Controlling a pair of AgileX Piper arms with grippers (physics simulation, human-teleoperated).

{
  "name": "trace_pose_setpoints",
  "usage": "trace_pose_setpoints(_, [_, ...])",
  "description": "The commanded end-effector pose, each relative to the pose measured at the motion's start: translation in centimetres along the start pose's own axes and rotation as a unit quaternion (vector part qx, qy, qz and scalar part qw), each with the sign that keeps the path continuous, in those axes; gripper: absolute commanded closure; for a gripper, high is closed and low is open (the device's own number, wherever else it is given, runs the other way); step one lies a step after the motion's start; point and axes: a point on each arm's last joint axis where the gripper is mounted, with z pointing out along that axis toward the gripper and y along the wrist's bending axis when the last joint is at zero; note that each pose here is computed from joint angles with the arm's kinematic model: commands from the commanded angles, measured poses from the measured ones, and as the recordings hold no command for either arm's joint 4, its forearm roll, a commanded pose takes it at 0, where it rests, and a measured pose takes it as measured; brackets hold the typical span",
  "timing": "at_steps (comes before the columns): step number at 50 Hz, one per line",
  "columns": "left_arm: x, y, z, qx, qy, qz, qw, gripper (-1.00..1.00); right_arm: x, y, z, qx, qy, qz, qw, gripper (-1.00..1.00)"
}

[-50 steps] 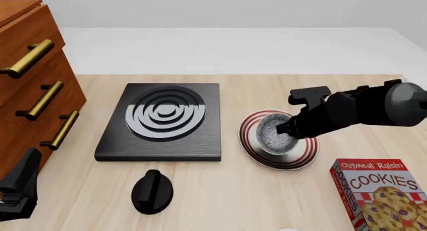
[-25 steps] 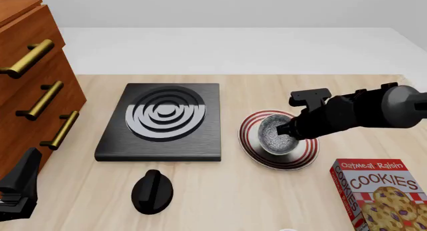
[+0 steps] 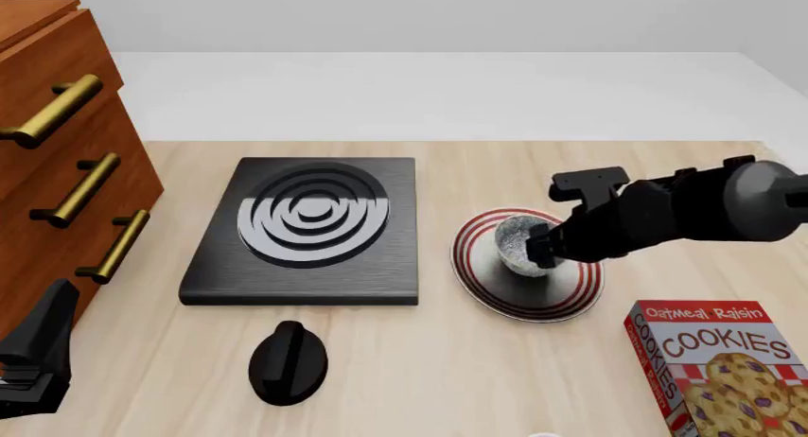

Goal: Pick the akita bowl on the ramekin and place it on the plate.

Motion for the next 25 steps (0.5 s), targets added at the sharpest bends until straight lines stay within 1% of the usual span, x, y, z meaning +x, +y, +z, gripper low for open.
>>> trace_pose_setpoints(1, [0.0, 0.0, 0.0, 0.0, 0.0, 0.0, 1.0, -1.0, -0.7, -0.7, -0.9, 0.006, -0.012, -0.004, 0.9999, -1.0])
trace_pose_setpoints(4, [0.0, 0.0, 0.0, 0.0, 0.0, 0.0, 1.0, -1.0, -0.9, -0.5, -1.6, 0.004, -0.019, -0.003, 0.9998, -1.0])
trace_pose_setpoints(10, [0.0, 0.0, 0.0, 0.0, 0.0, 0.0, 1.0, -1.0, -1.0, -0.4, -3.2, 0.003, -0.031, -0.013, 0.9994, -1.0])
trace_pose_setpoints(13, [0.0, 0.0, 0.0, 0.0, 0.0, 0.0, 1.0, -1.0, -1.0, 0.1, -4.3, -0.001, -0.037, -0.018, 0.9991, -1.0])
trace_pose_setpoints(18, [0.0, 0.0, 0.0, 0.0, 0.0, 0.0, 1.0, -1.0, -1.6, -0.4, -5.6, 0.003, -0.055, -0.013, 0.9984, -1.0])
trace_pose_setpoints(21, [0.0, 0.0, 0.0, 0.0, 0.0, 0.0, 1.0, -1.0, -1.4, 0.0, -6.6, 0.0, -0.065, -0.008, 0.9978, -1.0])
trace_pose_setpoints(23, [0.0, 0.0, 0.0, 0.0, 0.0, 0.0, 1.0, -1.0, -1.0, 0.6, -7.3, -0.008, -0.07, -0.009, 0.9975, -1.0])
trace_pose_setpoints(25, [0.0, 0.0, 0.0, 0.0, 0.0, 0.0, 1.0, -1.0, -0.9, 0.4, -7.5, -0.005, -0.074, -0.007, 0.9973, -1.0])
